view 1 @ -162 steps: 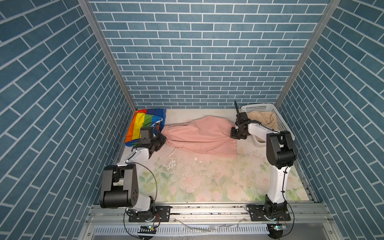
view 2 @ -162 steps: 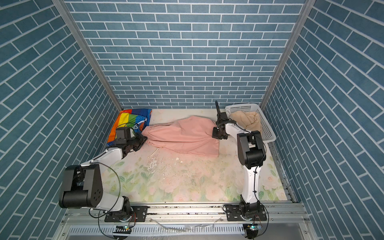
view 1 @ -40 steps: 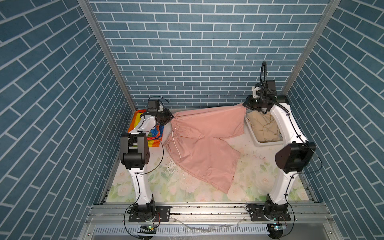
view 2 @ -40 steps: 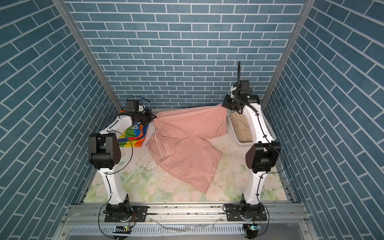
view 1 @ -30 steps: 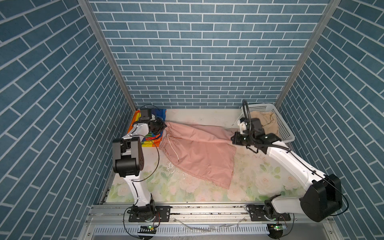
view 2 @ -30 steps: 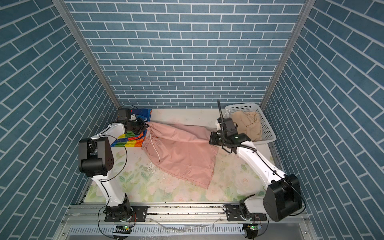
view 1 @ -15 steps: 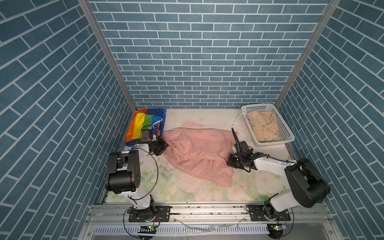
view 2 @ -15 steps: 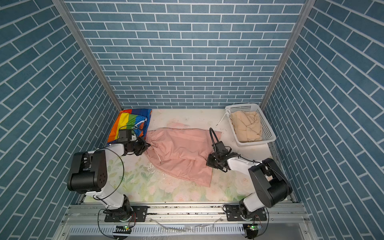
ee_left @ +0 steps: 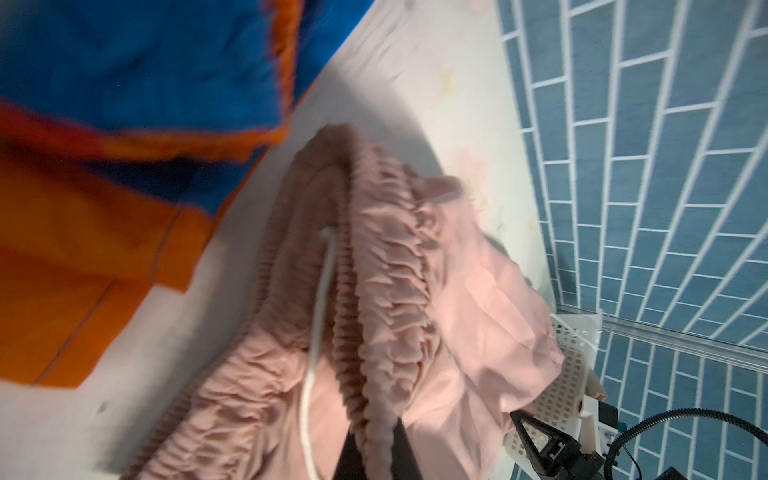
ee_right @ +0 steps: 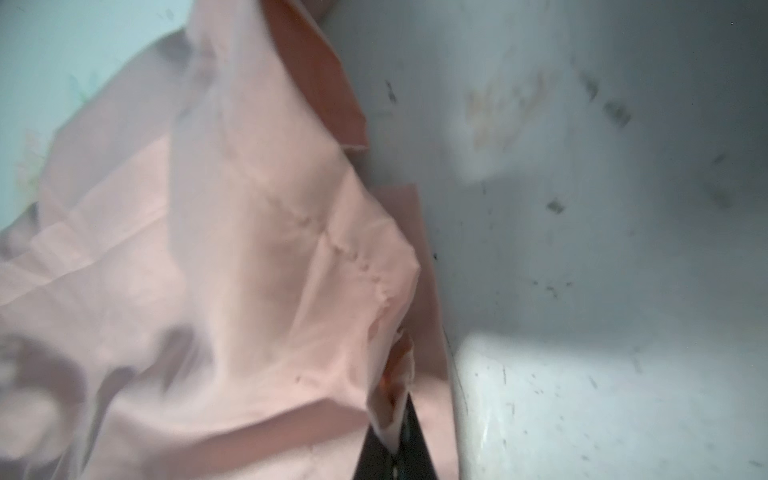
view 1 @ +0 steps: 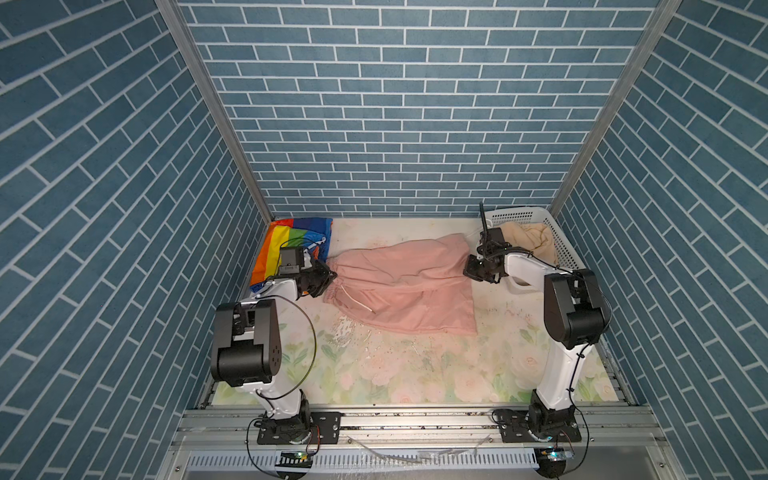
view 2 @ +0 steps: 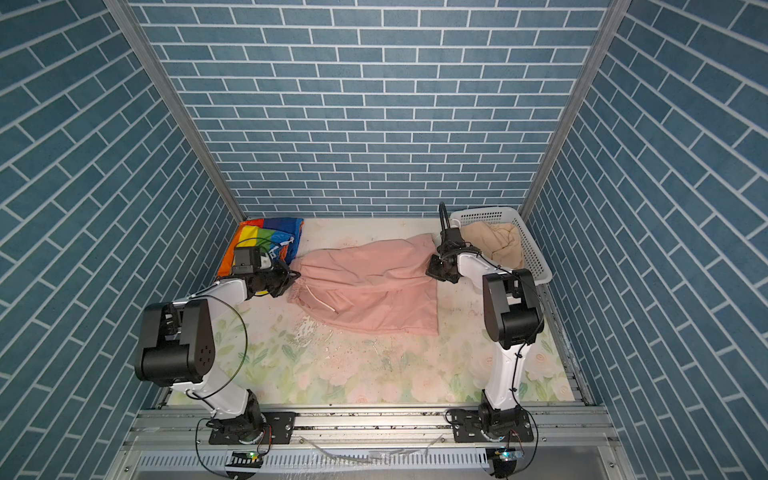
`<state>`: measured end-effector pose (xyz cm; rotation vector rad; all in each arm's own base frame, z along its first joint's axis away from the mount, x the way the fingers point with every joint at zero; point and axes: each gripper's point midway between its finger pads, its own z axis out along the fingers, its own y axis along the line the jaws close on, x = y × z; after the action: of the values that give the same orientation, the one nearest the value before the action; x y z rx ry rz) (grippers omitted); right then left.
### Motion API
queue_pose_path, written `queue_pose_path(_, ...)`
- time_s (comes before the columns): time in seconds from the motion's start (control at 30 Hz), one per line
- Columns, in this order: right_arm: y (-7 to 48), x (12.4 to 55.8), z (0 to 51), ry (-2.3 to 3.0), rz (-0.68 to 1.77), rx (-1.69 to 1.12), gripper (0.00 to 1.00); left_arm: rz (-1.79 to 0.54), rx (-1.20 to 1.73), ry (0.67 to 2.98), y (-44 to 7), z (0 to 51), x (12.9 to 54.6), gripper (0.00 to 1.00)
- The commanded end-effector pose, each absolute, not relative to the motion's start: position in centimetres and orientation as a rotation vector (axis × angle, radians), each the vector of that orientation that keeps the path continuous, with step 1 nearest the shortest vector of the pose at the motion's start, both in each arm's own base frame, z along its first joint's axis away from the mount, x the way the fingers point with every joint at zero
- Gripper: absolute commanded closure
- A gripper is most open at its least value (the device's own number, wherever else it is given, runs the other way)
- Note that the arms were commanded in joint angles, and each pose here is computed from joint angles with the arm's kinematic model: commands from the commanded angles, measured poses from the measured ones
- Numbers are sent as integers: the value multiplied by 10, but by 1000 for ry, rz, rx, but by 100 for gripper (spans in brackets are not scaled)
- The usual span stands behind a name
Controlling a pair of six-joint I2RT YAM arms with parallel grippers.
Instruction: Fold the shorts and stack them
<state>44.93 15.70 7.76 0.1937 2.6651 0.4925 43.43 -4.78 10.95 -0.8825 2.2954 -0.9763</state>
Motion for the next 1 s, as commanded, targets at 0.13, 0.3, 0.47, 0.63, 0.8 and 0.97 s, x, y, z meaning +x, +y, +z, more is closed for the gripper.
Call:
queue_pose_path(0.13,153,377,181,2570,400,-2,100,-960,-904,2274,-35,124,424,98)
queue_pose_path(0.3,154,306,143,2630,404,10,100,-958,-939,2246,-34,117,404,100)
queue_pose_path(0.47,151,259,66,2736,501,138,100,-849,-986,2255,-22,97,374,98)
queue_pose_path(0.63,144,241,25,2795,489,180,100,-791,-1027,2270,-10,75,351,100)
queue_pose_path(0.8,142,236,10,2821,474,184,100,-756,-1067,2297,0,53,339,100)
queue_pose_path(0.97,143,246,19,2809,451,162,100,-794,-1073,2294,-1,48,347,98)
